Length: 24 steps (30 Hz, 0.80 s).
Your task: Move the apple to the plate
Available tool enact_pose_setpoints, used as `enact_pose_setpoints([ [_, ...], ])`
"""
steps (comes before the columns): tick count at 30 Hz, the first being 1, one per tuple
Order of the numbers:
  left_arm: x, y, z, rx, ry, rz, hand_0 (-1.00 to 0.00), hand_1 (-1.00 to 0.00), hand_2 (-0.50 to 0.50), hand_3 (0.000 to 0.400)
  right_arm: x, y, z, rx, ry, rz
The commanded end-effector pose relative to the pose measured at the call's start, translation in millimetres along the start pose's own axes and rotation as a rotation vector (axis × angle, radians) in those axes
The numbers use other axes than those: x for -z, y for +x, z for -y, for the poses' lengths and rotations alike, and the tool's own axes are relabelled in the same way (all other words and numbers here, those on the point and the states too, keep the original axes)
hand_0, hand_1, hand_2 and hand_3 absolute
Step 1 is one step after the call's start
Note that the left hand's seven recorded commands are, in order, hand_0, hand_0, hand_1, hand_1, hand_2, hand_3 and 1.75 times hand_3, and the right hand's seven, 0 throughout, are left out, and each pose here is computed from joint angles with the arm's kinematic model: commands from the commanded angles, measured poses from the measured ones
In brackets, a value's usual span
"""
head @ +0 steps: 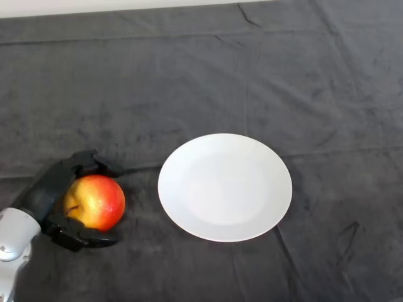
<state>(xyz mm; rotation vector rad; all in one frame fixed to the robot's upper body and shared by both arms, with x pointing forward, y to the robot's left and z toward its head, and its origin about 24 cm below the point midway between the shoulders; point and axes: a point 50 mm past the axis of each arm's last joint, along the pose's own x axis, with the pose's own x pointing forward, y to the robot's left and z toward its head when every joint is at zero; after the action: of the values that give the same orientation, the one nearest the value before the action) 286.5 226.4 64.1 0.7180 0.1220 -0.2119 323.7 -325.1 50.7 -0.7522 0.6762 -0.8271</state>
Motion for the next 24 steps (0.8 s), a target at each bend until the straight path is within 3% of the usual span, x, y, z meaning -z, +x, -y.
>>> enact_pose_setpoints([
  [1, -11.3, -2.4, -14, -0.04, 0.037, 0.037, -1.0, -1.0, 0.0, 0.4, 17.6, 2.8, -0.3, 0.003, -0.029, -0.046],
  [12, -34.6, 0.4, -24, -0.115, 0.056, 0.123, -1.0, -1.0, 0.0, 0.4, 17.6, 2.8, -0.3, 0.003, -0.029, -0.046],
  [24, -70.1, 15.7, -9, -0.109, 0.108, 0.201, -1.0, -1.0, 0.0, 0.4, 17.6, 2.8, -0.3, 0.003, -0.029, -0.046],
])
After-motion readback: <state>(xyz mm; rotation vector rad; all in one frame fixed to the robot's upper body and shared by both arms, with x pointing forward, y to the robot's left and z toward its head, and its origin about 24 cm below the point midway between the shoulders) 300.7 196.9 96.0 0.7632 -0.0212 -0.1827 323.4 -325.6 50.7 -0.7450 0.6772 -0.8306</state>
